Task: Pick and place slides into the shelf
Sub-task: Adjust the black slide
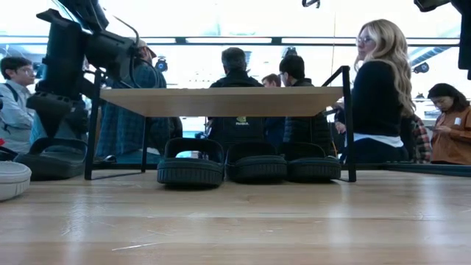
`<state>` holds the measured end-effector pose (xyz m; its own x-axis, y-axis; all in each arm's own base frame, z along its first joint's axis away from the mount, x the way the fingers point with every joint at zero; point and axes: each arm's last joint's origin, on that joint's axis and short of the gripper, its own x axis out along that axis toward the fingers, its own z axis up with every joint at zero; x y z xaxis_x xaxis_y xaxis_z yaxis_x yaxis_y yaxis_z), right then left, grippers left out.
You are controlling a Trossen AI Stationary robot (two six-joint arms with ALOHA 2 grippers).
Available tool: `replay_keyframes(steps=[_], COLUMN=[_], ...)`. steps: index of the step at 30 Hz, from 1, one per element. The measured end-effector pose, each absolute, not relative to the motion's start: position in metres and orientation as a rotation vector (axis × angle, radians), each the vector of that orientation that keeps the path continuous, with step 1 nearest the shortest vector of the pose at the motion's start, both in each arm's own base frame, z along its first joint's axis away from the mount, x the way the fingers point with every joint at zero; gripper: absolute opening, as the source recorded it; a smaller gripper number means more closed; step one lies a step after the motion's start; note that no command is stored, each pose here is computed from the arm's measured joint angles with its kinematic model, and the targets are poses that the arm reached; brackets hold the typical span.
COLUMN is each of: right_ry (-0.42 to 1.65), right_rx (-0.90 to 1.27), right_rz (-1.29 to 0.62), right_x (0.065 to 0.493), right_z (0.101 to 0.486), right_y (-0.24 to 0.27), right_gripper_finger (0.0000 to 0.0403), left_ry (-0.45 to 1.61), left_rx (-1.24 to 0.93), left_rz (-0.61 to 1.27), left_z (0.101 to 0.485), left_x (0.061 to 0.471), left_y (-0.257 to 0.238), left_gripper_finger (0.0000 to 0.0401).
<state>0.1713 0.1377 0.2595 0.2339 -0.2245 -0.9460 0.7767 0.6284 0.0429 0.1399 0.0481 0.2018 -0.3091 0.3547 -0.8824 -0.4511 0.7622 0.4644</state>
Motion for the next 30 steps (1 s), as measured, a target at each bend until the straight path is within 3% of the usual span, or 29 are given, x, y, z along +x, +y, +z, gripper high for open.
replay_keyframes(steps=[16, 30], right_ry=[1.119, 1.126], right_rx=[0.736, 0.725], right_rz=[-0.817, -0.818], right_x=[0.169, 0.168], right_z=[0.263, 0.263], right_y=[0.135, 0.135], right_gripper_finger=[0.0238, 0.0238], left_ry=[1.610, 1.718], left_rx=[-0.170, -0.053], left_rz=[0.817, 0.859], left_z=[0.215, 0.194], left_x=[0.132, 0.146], left_y=[0.041, 0.036], left_gripper_finger=[0.0100, 0.0100])
